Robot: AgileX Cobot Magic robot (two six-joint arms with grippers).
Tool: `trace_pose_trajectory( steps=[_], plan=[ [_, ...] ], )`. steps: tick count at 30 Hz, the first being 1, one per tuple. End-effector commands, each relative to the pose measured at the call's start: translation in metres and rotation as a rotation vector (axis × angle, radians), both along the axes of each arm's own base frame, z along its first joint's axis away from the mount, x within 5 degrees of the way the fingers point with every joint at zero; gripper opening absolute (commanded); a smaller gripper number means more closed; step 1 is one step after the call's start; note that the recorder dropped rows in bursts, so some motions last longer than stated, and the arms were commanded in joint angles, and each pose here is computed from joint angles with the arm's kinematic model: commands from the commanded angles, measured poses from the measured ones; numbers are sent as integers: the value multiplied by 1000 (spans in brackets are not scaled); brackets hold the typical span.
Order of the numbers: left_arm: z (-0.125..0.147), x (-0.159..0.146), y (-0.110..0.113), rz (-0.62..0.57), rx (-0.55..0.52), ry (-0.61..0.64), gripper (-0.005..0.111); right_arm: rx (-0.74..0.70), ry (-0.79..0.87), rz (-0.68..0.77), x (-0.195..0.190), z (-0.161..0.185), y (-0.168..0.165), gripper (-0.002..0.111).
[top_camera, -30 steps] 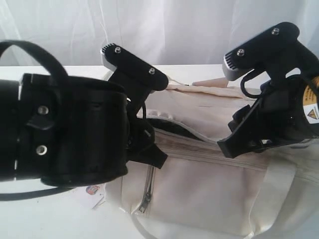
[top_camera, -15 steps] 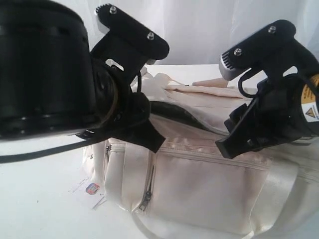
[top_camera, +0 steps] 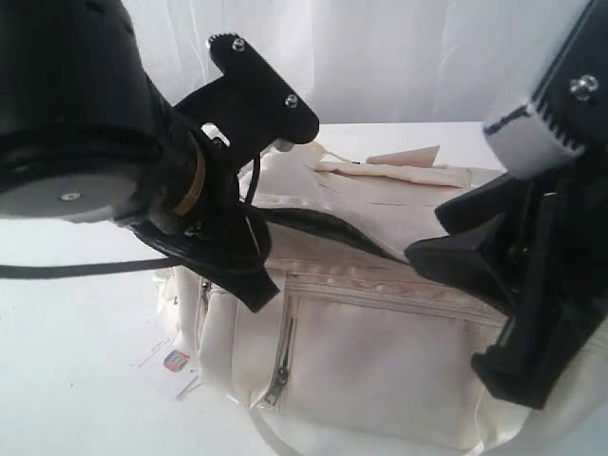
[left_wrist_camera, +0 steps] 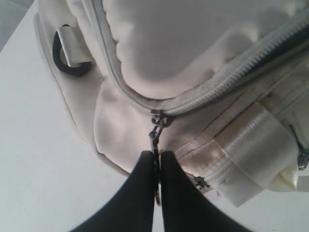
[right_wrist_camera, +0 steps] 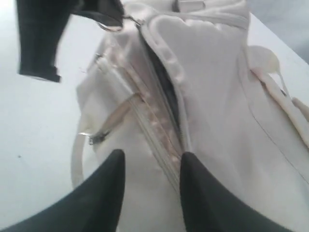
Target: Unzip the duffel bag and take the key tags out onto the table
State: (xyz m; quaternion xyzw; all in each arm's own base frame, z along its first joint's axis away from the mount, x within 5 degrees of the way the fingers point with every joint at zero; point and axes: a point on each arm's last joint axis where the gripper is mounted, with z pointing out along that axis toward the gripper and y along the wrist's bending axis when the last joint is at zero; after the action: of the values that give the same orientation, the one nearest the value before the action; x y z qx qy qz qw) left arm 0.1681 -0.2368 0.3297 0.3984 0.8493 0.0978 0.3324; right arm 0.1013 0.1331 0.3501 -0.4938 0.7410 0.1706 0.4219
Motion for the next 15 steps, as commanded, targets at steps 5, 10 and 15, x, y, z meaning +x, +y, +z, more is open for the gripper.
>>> trace_pose_trajectory(
  steps=[5, 10, 15],
  plan=[
    [5, 4, 9, -109, 55, 60, 0, -32, -201, 125, 42, -23, 51, 59],
    [5, 4, 9, -121, 65, 57, 0, -132, -224, 173, 63, -54, 75, 64],
    [5, 4, 10, -121, 72, 47, 0, -117, -239, 151, 72, -61, 83, 63]
  ],
)
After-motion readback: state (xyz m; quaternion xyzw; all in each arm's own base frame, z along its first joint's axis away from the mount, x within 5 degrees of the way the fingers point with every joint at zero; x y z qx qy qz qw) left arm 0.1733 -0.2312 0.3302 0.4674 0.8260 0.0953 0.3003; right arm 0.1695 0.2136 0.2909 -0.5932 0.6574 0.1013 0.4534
